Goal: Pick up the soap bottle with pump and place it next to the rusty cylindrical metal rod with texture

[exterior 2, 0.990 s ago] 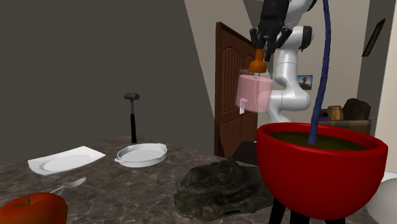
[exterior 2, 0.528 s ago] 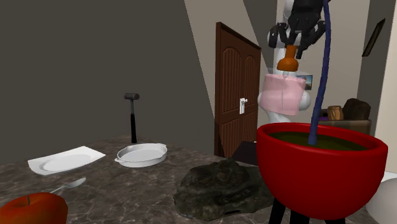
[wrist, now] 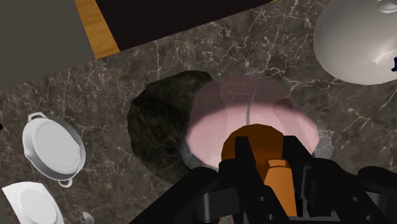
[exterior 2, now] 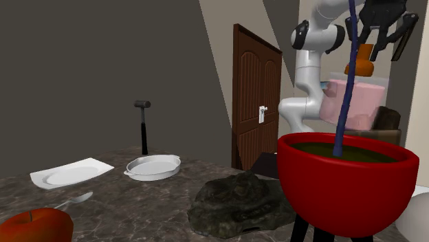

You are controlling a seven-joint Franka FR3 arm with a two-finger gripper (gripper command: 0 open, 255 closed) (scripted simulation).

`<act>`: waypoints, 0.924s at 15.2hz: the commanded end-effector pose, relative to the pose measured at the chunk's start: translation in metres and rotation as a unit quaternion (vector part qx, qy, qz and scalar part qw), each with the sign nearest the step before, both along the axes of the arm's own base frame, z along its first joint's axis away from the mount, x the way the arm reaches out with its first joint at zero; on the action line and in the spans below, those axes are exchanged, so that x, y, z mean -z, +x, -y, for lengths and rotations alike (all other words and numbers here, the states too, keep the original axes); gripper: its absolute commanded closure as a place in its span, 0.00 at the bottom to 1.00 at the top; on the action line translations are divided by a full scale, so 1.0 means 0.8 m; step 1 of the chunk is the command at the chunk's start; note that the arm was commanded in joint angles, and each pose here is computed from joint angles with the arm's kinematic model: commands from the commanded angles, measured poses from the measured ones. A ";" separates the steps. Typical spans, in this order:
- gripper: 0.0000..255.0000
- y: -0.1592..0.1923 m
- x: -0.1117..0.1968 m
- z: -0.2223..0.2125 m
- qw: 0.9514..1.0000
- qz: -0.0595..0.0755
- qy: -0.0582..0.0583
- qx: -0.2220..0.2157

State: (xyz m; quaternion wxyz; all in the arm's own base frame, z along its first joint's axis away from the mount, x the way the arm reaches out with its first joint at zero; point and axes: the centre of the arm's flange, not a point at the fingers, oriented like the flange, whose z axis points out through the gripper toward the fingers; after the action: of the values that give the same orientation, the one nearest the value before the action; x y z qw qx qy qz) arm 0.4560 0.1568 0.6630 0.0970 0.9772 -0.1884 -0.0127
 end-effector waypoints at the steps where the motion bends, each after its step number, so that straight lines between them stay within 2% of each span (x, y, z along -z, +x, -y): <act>1: 1.00 0.010 -0.003 -0.032 1.000 0.000 0.000 0.001; 3: 1.00 0.016 -0.003 -0.055 1.000 0.000 0.000 0.001; 14: 1.00 0.016 0.069 -0.055 1.000 0.000 0.000 0.001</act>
State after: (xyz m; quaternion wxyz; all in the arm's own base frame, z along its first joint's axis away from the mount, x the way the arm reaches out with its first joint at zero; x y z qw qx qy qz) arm 0.4681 0.2007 0.6126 0.0968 0.9771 -0.1891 -0.0128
